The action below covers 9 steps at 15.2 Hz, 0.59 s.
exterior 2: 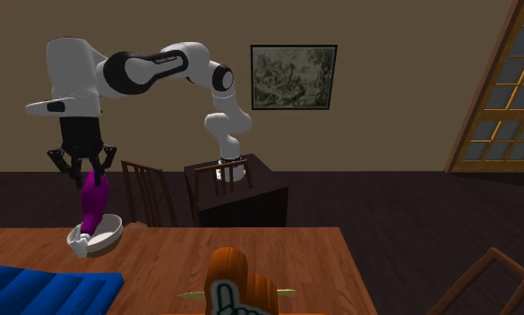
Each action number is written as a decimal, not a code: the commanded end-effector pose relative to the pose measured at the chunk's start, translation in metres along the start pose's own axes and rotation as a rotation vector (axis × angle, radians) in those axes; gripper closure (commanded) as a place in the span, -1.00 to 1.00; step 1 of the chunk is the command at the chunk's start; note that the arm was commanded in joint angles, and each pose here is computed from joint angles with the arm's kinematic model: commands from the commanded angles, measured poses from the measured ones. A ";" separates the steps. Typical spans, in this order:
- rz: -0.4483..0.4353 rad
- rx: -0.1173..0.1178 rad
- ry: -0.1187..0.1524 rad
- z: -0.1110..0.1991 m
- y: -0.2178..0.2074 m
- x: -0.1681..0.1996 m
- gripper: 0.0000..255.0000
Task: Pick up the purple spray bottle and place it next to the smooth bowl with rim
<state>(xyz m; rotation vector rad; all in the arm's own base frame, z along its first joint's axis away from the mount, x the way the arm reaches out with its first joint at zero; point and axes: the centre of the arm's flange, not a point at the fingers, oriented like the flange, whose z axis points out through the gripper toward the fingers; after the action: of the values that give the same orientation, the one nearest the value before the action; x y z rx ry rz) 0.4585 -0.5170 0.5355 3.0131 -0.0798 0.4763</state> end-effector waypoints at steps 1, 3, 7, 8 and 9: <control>0.000 -0.001 0.000 0.010 0.000 -0.003 1.00; 0.000 -0.001 0.000 0.020 -0.001 -0.006 1.00; 0.000 -0.001 0.000 0.040 -0.003 -0.013 1.00; 0.000 -0.001 0.000 0.045 -0.003 -0.014 1.00; 0.000 -0.001 0.000 0.050 -0.004 -0.016 1.00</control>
<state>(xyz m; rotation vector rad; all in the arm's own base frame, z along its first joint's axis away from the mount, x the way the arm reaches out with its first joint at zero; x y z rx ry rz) 0.4595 -0.5188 0.4887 3.0129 -0.0797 0.4762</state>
